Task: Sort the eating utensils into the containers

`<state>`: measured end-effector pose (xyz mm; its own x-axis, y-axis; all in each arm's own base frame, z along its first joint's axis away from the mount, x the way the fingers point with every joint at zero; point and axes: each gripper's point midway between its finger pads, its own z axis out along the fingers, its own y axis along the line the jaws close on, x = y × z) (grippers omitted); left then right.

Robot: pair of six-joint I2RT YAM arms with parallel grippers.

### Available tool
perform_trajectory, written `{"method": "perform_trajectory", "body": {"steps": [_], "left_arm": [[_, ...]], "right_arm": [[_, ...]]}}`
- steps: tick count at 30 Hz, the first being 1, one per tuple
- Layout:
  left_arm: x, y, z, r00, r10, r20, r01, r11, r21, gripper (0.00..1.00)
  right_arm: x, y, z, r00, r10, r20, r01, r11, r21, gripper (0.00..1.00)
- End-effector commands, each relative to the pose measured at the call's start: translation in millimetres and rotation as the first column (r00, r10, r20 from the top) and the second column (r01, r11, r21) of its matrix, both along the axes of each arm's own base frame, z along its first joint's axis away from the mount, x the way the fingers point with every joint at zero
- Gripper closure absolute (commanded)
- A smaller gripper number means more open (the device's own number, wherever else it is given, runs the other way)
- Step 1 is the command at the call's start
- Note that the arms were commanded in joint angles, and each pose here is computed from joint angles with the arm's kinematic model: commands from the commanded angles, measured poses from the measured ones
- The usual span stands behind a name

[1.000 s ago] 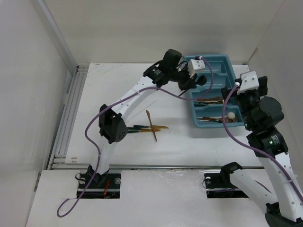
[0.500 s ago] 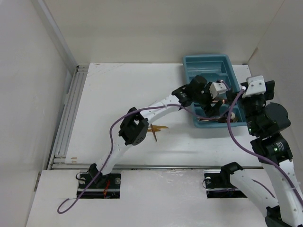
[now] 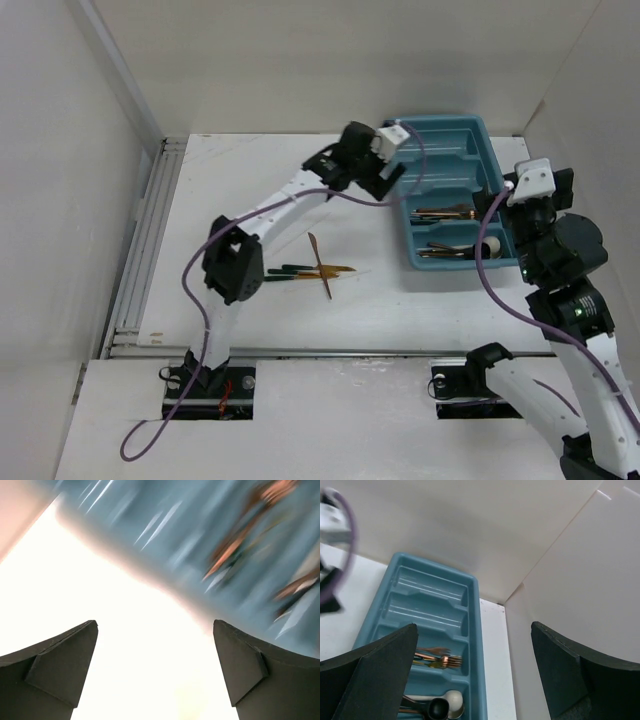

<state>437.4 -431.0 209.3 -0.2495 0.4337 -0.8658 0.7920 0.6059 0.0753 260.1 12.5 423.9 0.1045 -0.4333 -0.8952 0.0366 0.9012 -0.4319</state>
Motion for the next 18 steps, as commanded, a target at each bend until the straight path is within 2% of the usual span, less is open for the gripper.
{"method": "perform_trajectory", "body": {"steps": [1,2,3,6,9,14,18], "left_arm": [[7.2,108.4,-34.9,0.988,0.145,-0.045,-0.131,0.963,0.234,0.00],[-2.7,145.4,-61.2,0.980,0.172,-0.099,-0.137,0.947,0.290,0.00],[-7.4,159.7,-71.4,0.979,0.172,-0.112,-0.130,0.942,0.311,0.00],[-35.1,196.0,-107.0,0.975,0.139,-0.172,-0.063,0.921,0.384,0.02],[-48.9,208.9,-135.0,0.970,0.137,-0.201,-0.036,0.899,0.437,0.03],[-40.2,244.4,-177.2,0.932,0.301,-0.199,-0.143,0.814,0.562,0.15],[-29.8,264.3,-192.0,0.912,0.357,-0.205,-0.174,0.786,0.593,0.28]], "right_arm": [[8.3,11.5,6.1,0.999,0.044,0.031,-0.044,0.999,0.009,0.01],[11.5,13.0,3.4,0.999,0.045,0.021,-0.045,0.999,0.015,0.01],[11.6,14.7,3.4,0.998,0.054,0.021,-0.054,0.998,0.014,0.01],[17.8,20.1,6.4,0.997,0.072,0.026,-0.072,0.997,0.013,0.01],[24.4,24.9,6.2,0.996,0.086,0.019,-0.086,0.996,0.009,0.01],[25.3,27.5,11.6,0.995,0.098,0.027,-0.098,0.995,0.018,0.01],[22.5,24.4,11.5,0.996,0.085,0.026,-0.086,0.996,0.029,0.01]]}}
